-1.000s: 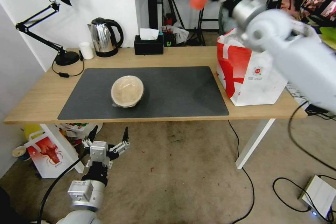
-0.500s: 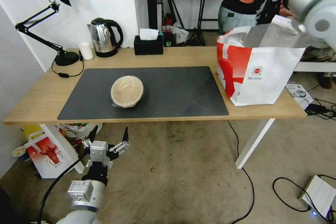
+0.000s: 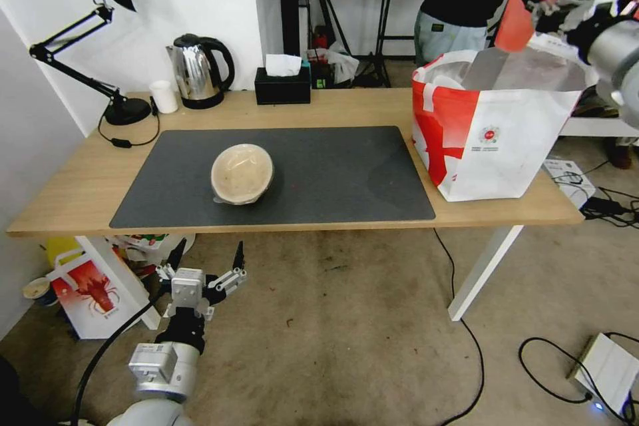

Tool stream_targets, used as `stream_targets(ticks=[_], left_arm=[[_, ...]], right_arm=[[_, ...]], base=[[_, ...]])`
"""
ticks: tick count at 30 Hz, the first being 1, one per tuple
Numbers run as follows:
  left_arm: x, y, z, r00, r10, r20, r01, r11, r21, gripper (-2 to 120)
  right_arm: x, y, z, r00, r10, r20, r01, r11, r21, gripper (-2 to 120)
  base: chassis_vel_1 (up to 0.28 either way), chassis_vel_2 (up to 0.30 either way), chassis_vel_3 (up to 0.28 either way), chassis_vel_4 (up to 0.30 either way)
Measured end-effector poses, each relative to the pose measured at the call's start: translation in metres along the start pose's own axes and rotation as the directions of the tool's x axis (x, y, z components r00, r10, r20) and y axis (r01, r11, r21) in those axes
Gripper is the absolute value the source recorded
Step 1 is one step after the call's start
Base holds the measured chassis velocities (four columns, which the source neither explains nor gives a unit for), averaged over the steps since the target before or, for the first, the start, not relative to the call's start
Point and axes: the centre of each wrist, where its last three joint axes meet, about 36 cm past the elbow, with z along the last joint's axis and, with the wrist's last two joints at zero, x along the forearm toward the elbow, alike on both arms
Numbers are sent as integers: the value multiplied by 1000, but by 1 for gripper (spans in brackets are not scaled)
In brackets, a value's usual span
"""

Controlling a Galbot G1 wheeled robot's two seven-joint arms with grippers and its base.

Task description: Pick up the trash from the table and place it into the takeout bag.

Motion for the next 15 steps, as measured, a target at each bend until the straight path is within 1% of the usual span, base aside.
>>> stream_targets(ticks=[7, 15], left_arm=[[0, 0, 0, 1000, 0, 0, 0, 1000, 0, 100], [0, 0, 0, 1000, 0, 0, 0, 1000, 0, 100]], right_arm=[[3, -7, 19, 999, 15, -32, -14, 1000, 11, 3], [3, -5, 35, 999, 11, -49, -10, 1000, 20, 3]], base=[[0, 0, 0, 0], [0, 0, 0, 0]])
